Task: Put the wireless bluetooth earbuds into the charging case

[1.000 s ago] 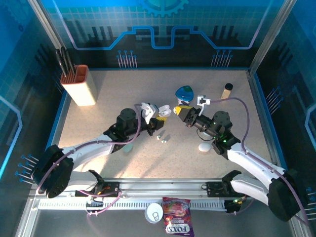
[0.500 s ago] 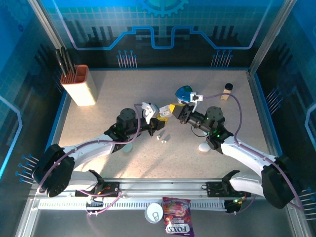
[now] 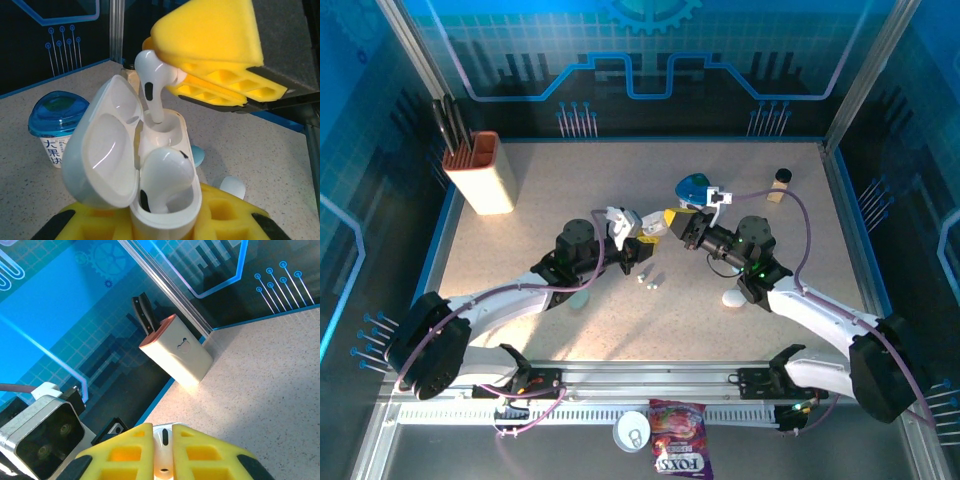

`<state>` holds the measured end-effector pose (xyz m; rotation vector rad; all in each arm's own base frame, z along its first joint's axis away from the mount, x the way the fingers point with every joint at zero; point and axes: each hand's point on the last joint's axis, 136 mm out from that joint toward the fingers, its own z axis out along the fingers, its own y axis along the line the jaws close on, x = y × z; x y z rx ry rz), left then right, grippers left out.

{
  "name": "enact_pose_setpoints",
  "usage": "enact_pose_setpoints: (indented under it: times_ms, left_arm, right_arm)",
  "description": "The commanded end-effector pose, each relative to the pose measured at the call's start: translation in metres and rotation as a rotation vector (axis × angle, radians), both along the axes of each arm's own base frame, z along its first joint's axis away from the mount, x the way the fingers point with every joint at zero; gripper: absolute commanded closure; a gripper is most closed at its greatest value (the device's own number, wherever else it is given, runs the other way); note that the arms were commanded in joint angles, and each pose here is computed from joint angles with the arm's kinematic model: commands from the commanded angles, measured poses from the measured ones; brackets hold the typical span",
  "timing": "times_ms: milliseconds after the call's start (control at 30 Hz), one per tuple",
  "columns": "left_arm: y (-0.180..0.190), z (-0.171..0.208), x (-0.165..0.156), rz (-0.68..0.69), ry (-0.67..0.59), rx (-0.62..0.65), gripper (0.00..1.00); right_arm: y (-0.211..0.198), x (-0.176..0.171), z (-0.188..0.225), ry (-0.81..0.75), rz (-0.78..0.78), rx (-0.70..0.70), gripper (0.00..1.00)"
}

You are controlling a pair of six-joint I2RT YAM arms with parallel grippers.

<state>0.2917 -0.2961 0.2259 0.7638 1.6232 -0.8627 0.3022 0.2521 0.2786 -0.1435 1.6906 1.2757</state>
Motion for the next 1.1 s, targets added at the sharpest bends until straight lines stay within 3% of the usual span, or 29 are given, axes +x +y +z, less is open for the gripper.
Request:
enact_pose_setpoints:
  times_ms: [0, 300, 667, 867, 933, 1067]
  left_arm:
    - [0.0, 0.034, 0.004, 0.02, -0.062, -0.05, 0.93]
    - [-0.002, 0.041, 0.011, 0.041, -0.059, -0.075, 0.93]
    - [-0.003, 0.034, 0.013, 0.044, -0.045, -0.065, 0.93]
    - [-0.003, 0.026, 0.012, 0.039, -0.04, -0.048, 0.93]
    - [-0.004, 0.024, 0.01, 0.026, -0.039, -0.041, 0.93]
    - [-0.005, 0.024, 0.001, -0.015, -0.065, -0.024, 0.93]
  right_arm:
    - [-0.001, -0.001, -0.003, -0.012, -0.012, -0.004, 0.86]
    - [-0.001, 0.001, -0.008, -0.002, -0.019, -0.004, 0.82]
    - [-0.008, -0.006, 0.008, -0.034, -0.033, -0.027, 0.56]
    - [-0.015, -0.011, 0.018, -0.055, -0.044, -0.044, 0.48]
    - [-0.019, -0.01, 0.019, -0.049, -0.053, -0.047, 0.48]
    - [-0.025, -0.007, 0.022, -0.035, -0.064, -0.047, 0.61]
